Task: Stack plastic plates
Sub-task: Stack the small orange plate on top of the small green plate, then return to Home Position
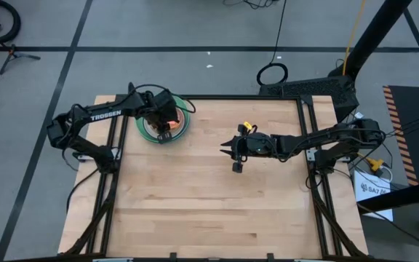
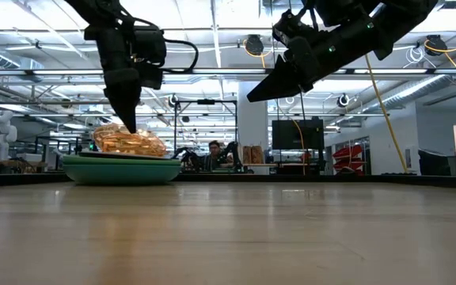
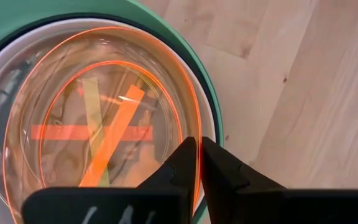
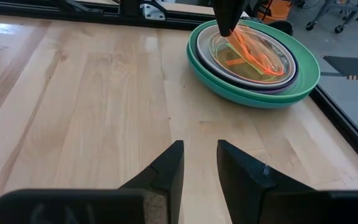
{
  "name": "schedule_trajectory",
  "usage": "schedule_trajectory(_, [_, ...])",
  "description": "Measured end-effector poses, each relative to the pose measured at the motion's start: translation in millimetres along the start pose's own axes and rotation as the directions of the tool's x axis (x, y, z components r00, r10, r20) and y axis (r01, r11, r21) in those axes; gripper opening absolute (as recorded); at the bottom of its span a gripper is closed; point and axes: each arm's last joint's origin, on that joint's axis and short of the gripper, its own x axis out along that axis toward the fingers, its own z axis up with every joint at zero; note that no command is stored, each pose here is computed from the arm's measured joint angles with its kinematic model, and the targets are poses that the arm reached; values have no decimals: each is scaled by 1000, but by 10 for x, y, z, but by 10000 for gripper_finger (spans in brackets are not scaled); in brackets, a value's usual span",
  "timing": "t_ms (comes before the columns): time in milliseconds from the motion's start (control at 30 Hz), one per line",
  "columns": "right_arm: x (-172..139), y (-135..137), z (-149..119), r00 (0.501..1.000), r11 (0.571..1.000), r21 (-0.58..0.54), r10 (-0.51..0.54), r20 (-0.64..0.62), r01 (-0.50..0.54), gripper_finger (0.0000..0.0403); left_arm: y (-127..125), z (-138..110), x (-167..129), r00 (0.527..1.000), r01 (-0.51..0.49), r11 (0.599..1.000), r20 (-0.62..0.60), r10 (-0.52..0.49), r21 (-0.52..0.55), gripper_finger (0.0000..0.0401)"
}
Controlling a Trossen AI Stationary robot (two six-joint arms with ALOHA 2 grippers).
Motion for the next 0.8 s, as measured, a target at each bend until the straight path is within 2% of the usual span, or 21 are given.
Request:
schedule_trajectory(133, [0,0,0,1000,1000,-21,0,0,0,89,-6,-6,0,1000,2,1000,-8,-2,-19,43])
schedule_trajectory(300, [0,0,0,1000,1000,-26,0,0,0,90,-7,-7,0,1000,2,999,-9,-2,-53,115])
schedule_trajectory(467, [0,0,0,1000,1000,-25,0,0,0,90,-7,-11,0,1000,1,999,-13,-1,-35,176])
schedule_trajectory(600, [-1,1,-12,1000,999,-43,1,-13,-1,90,-22,-45,-30,999,10,1000,-31,-10,-7,190])
schedule_trajectory(800, [-30,-5,-6,1000,997,-77,1,-21,-3,89,-179,-48,-237,996,32,996,84,-39,86,191])
